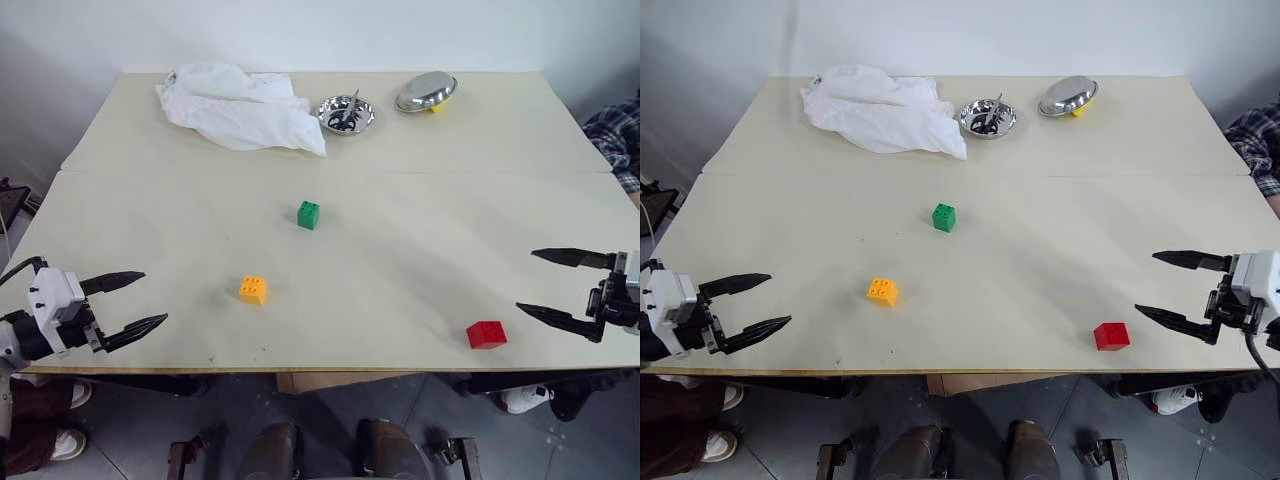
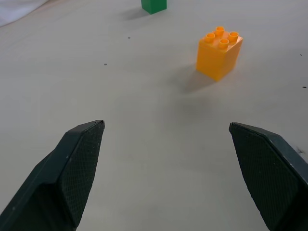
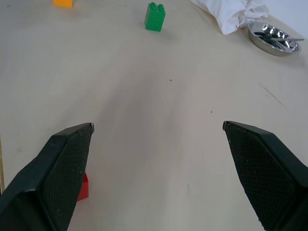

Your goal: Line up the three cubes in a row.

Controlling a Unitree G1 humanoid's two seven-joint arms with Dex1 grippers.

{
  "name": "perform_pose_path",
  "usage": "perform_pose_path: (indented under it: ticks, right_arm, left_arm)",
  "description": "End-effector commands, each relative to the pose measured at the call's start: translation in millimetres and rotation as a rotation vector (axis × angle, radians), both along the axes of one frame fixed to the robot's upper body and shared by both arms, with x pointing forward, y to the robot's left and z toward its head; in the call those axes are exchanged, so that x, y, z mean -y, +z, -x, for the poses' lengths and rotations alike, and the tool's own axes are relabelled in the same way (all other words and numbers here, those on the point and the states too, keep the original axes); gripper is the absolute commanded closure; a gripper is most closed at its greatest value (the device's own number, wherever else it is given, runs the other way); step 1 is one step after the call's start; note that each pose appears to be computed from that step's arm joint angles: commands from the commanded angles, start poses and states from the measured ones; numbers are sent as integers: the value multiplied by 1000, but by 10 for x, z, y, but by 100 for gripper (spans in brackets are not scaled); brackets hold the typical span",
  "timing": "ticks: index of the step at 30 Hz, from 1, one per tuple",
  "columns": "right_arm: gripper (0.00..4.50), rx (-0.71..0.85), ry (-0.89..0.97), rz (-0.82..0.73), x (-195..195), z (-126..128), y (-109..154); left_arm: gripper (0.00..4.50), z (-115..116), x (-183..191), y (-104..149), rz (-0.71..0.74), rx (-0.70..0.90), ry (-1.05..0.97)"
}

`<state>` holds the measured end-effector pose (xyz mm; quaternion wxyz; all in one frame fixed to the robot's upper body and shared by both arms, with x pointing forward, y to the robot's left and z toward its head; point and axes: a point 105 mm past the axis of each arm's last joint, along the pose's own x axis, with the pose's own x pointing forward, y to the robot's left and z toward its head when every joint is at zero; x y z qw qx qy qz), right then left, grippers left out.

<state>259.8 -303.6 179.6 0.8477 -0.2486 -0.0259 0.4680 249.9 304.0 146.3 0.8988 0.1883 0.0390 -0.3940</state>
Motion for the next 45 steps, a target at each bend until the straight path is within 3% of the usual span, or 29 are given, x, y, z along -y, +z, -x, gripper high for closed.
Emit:
perform_pose_path:
  ticks: [1, 5, 9, 13, 22, 27, 35, 39, 45]
  right_arm:
    - [0, 32, -43, 19, 93, -6, 105]
    - [0, -16, -130, 74, 352, 50, 94]
    - [0, -179, -195, 218, 715, 269, -54]
    - [0, -221, -212, 299, 846, 332, -82]
    - [0, -341, 58, 413, 308, 188, -251]
    - [0, -364, 112, 482, 67, 39, -386]
    - [0, -366, 187, 471, -223, -82, -545]
    - [86, -345, 216, 428, -348, -107, -566]
    - [287, -328, 219, 405, -363, -127, -544]
  left_arm:
    - [9, 15, 109, 35, -4, 28, -33]
    - [9, 109, 364, -12, 42, -9, -172]
    - [9, 308, 748, -88, 22, -48, -387]
    - [9, 366, 956, -57, 37, -45, -457]
    - [9, 401, 1076, -80, 29, -59, -484]
    - [9, 397, 1101, -86, 34, -55, -468]
    - [9, 419, 1087, -79, 30, -53, -441]
    - [0, 402, 1032, -66, 20, -47, -420]
    - [0, 380, 1026, -65, 18, -43, -412]
